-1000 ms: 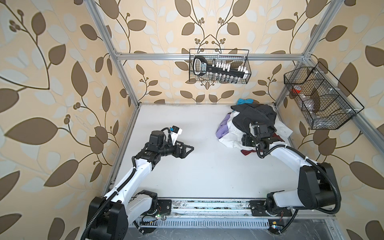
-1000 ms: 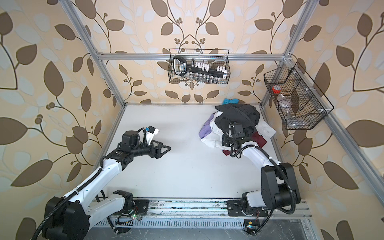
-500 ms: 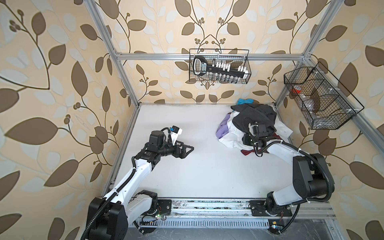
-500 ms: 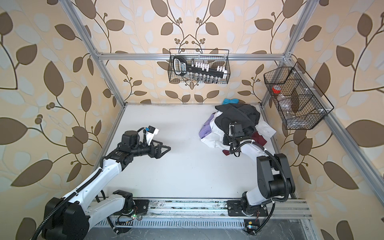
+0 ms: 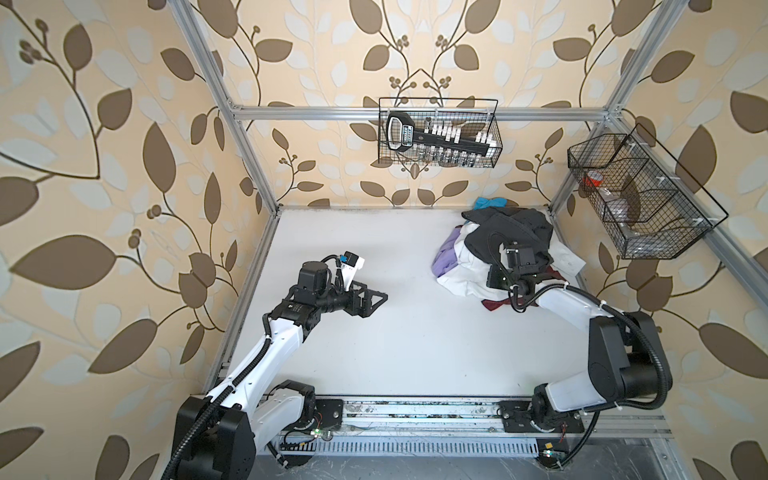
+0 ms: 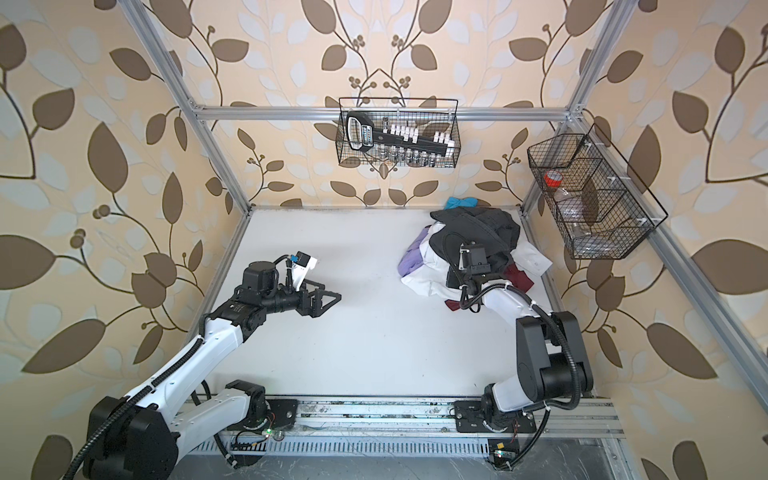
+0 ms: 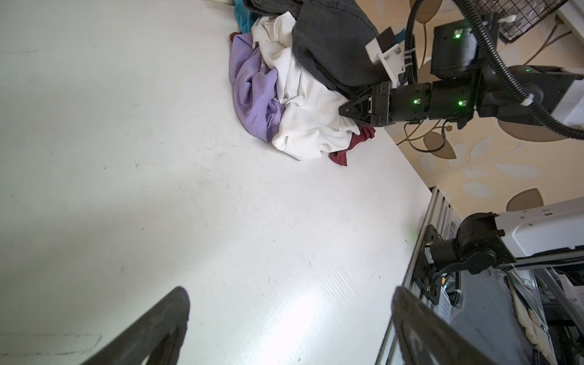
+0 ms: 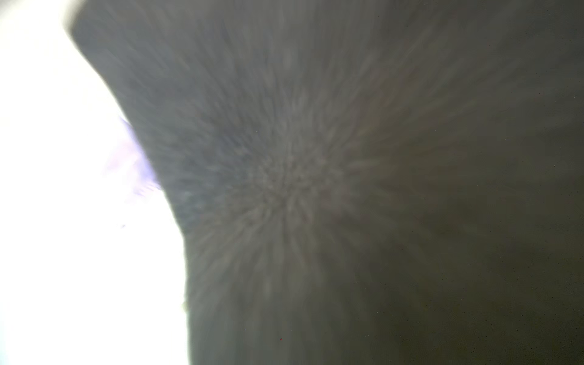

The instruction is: Pick out a specific cloth from the pile

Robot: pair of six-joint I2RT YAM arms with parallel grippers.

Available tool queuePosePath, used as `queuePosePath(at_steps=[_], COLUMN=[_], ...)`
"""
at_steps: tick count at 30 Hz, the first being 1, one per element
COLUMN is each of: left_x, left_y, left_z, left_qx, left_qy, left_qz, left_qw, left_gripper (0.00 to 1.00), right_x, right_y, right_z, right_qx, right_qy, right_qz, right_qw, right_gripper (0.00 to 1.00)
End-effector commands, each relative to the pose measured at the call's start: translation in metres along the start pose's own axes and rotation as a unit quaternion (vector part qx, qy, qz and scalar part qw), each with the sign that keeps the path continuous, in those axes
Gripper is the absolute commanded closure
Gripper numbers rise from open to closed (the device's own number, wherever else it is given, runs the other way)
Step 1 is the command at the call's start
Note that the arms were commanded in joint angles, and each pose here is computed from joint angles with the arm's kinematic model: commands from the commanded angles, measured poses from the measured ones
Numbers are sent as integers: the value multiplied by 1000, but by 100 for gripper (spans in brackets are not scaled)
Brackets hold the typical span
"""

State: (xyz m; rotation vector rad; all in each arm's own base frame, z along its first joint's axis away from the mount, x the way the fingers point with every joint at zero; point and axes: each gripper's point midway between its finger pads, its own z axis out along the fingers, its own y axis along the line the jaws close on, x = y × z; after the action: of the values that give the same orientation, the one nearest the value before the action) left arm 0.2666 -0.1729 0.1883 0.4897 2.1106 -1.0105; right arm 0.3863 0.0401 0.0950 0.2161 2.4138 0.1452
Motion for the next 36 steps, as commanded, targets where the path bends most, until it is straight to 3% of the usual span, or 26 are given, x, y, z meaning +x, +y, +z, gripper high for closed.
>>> queuePosePath(at_steps=[1, 14, 29, 36], left_x=[-18, -20, -20, -20], left_y=[-13, -22, -28, -32], left_z=[-7, -11, -14, -15], left_qx=[7, 15, 17, 20], left_qy=[-24, -35, -39, -43], left_qz=[37, 51, 60, 71], left_qw=[999, 998, 997, 996], left_gripper=[1, 1, 1, 1], right_x=[-26, -126, -215, -264], right_y=[-2, 8, 35, 61], right_z=[-28, -146, -231, -293], right_qx=[10, 15, -11, -65], right_qy=[-48, -201, -301, -381], right_qz=[-1, -7, -22, -25], right_qw=[999, 980, 953, 922], right_gripper=[100, 100, 100, 100])
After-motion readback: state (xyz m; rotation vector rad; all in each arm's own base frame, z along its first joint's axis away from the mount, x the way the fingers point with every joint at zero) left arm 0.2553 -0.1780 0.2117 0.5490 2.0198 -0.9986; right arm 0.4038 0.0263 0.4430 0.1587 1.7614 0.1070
